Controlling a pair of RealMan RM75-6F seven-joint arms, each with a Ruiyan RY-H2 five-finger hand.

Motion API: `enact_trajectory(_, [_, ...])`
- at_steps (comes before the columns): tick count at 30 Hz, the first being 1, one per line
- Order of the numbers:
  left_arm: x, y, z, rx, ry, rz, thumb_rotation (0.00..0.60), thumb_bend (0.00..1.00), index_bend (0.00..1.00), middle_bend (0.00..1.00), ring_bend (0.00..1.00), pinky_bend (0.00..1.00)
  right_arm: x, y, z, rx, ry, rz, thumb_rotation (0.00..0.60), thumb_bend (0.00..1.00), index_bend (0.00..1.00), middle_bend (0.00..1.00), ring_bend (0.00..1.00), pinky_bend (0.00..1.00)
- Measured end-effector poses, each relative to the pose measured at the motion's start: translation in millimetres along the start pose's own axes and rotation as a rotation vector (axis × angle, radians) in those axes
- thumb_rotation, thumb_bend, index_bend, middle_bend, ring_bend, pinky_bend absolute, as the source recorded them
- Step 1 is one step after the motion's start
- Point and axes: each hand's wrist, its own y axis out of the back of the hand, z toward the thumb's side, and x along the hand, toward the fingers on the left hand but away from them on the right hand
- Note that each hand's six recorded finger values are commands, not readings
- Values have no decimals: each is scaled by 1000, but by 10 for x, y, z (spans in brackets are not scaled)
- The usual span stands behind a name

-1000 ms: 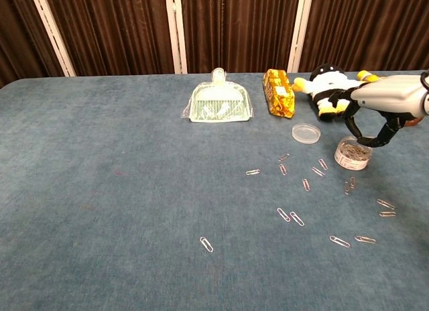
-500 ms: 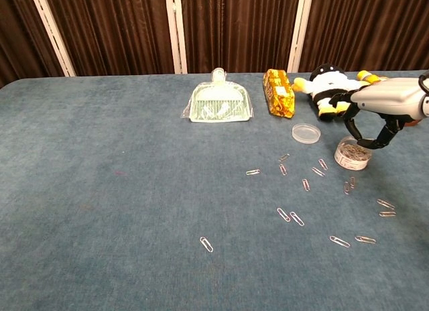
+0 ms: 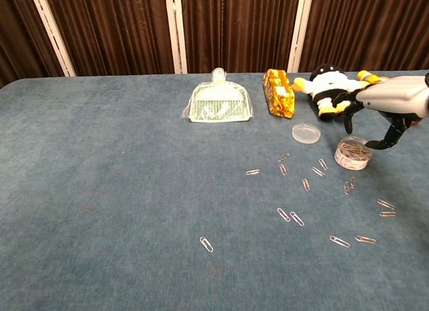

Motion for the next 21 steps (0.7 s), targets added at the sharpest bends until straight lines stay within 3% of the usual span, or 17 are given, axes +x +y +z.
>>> enact_trajectory(11, [-33,47,-1,-14,-14,15,600,466,0,0,0,0,161,104,92,-9,10,-37,600,318,354,0,0,0])
enact_trajectory(21, [-116,126,-5,-39,-39,43,600,470,0,0,0,0,349,73,489,-18,74,-49,600,295,373,0,0,0])
